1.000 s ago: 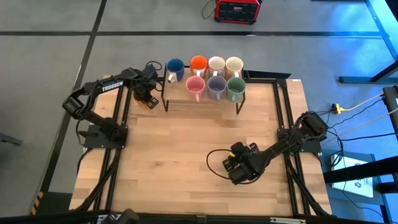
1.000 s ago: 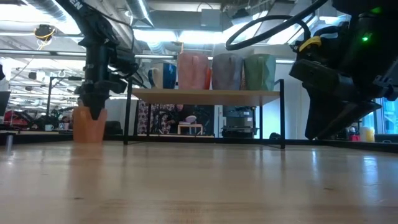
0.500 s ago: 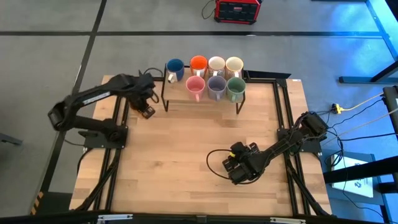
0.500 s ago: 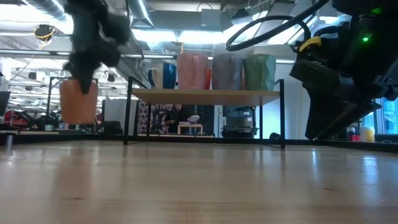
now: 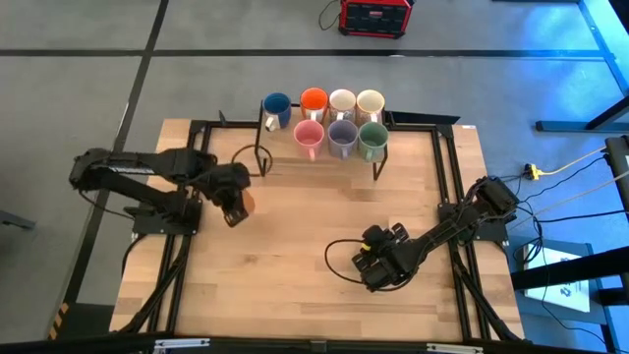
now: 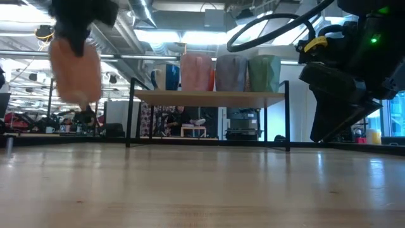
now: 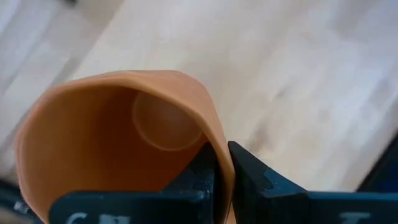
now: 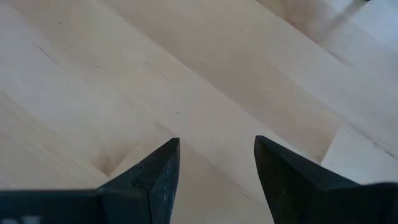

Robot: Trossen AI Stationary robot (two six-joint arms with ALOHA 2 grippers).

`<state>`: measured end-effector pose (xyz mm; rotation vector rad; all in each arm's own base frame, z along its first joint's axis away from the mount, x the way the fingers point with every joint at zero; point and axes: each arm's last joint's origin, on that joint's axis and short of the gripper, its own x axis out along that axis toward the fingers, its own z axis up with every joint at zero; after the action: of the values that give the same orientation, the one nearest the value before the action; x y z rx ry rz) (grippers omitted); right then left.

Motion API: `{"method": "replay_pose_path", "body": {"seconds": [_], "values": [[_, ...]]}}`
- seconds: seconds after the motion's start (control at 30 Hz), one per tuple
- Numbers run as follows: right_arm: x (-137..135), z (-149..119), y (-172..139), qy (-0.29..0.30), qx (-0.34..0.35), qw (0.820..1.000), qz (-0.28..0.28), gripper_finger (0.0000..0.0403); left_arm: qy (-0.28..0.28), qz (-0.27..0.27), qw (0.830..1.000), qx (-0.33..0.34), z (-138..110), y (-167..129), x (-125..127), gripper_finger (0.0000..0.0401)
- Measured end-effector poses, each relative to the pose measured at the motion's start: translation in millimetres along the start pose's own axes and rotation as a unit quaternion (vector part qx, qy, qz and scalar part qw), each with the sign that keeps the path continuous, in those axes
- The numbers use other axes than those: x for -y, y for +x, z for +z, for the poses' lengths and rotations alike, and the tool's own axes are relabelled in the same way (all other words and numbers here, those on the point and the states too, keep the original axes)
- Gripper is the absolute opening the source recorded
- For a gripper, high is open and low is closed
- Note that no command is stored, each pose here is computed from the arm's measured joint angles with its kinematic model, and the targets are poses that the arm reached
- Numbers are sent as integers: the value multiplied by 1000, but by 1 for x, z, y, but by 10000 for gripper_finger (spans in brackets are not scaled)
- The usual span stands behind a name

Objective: Place coffee mugs
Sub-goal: Put the orange mug on the shelf

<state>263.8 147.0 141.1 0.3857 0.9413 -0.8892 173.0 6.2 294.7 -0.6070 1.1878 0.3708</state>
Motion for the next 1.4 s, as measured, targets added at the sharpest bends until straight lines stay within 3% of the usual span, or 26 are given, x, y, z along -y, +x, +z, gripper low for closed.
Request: {"method": "replay_pose_path", "body": {"seconds": [0.2, 0.33, 0.53, 0.8, 1.13, 1.4], "values": [[-1, 0, 0, -5, -5, 1000, 3, 193, 65, 5, 995, 74, 31, -37, 43, 19], [-1, 0, 0, -4, -6, 1000, 5, 193, 120, 45, 987, 93, 65, -54, 55, 19], [-3, 0, 0, 3, -5, 1000, 15, 193, 162, 108, 979, 67, 113, -58, 44, 19], [-8, 0, 0, 18, -7, 999, 38, 193, 185, 126, 975, 12, 158, -31, 16, 19], [-11, 1, -1, 26, -6, 998, 50, 193, 193, 141, 971, -16, 176, -14, -6, 20], [-12, 1, -1, 30, -1, 998, 55, 193, 183, 155, 971, 11, 185, -13, -14, 21]]}}
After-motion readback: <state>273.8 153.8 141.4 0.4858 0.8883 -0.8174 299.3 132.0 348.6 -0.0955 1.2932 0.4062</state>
